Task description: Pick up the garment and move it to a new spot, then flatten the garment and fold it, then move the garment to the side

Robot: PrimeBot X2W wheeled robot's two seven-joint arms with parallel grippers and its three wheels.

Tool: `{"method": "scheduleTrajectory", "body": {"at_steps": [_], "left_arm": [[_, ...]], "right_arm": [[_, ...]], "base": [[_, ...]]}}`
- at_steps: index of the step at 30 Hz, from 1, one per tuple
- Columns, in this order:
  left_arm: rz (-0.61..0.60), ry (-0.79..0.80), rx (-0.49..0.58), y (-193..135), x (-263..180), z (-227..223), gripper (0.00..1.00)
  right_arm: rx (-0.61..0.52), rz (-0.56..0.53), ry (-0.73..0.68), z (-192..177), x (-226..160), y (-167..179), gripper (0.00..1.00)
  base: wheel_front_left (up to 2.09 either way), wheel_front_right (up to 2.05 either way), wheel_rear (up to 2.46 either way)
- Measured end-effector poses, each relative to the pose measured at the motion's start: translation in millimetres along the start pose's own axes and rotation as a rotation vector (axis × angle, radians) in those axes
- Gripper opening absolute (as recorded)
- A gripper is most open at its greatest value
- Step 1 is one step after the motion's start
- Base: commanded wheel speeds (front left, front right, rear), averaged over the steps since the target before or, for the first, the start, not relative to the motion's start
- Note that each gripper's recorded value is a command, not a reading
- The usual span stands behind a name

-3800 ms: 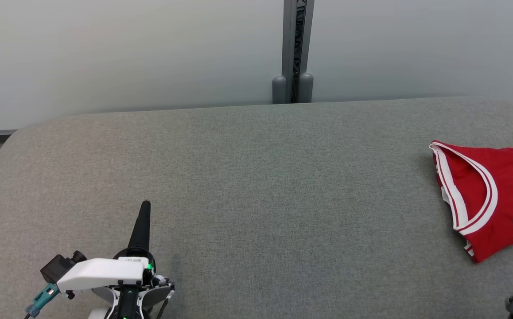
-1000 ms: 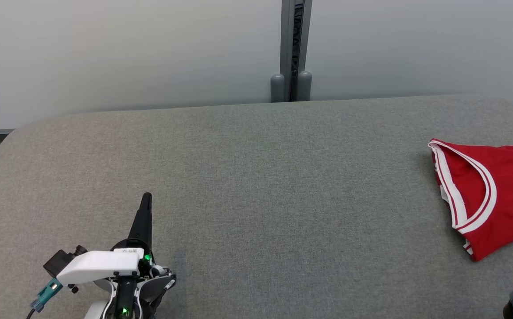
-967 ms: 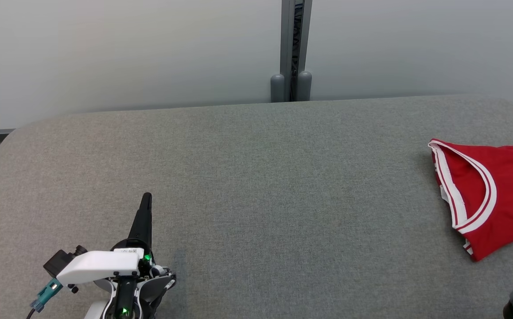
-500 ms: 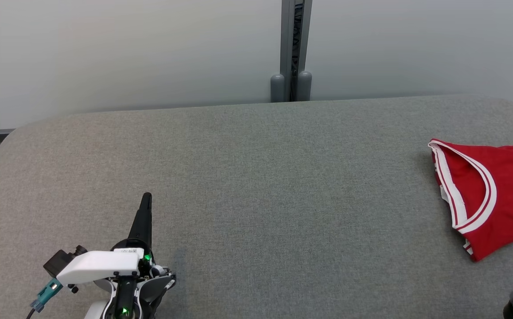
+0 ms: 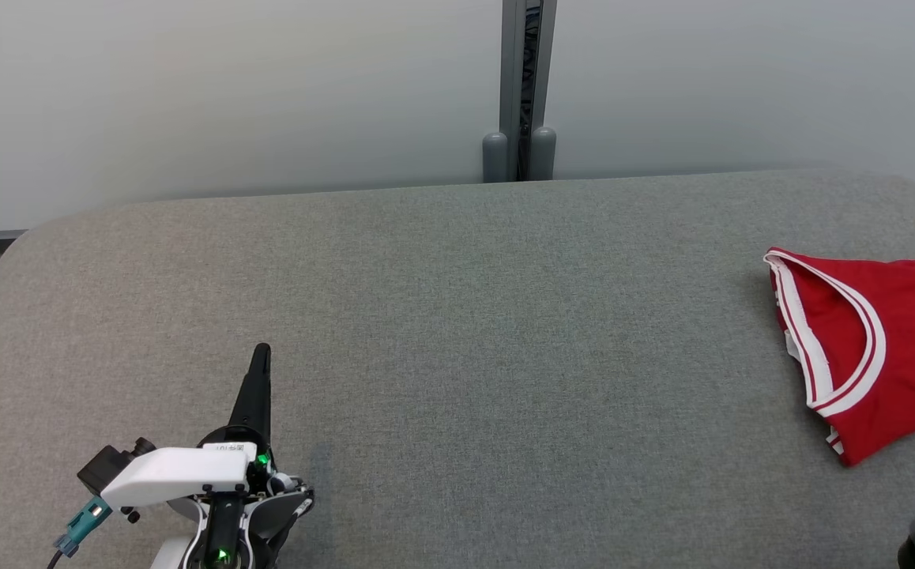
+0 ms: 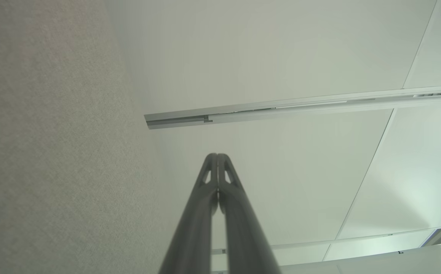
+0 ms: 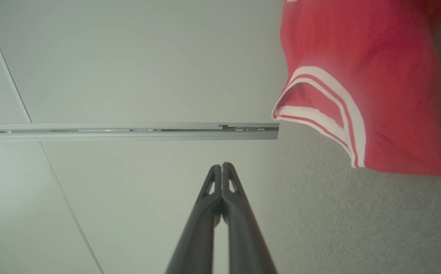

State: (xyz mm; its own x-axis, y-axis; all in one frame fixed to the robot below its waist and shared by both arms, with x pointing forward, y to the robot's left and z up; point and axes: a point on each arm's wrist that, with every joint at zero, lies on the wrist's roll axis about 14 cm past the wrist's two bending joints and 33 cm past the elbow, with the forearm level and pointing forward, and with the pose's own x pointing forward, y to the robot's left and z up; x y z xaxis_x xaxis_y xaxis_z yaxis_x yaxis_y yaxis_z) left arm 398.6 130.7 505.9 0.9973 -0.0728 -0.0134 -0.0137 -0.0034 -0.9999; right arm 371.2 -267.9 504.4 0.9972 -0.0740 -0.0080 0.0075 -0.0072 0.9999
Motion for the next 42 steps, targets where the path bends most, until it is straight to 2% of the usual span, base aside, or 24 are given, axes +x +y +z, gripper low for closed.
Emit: {"method": "scheduleTrajectory", "body": {"at_steps": [42], "left_arm": [[0.0,0.0,0.0,0.0,0.0,-0.1,0.0]], "right_arm": [[0.001,0.0,0.002,-0.4,0.0,0.0,0.0]], "base": [[0.0,0.0,0.0]]}}
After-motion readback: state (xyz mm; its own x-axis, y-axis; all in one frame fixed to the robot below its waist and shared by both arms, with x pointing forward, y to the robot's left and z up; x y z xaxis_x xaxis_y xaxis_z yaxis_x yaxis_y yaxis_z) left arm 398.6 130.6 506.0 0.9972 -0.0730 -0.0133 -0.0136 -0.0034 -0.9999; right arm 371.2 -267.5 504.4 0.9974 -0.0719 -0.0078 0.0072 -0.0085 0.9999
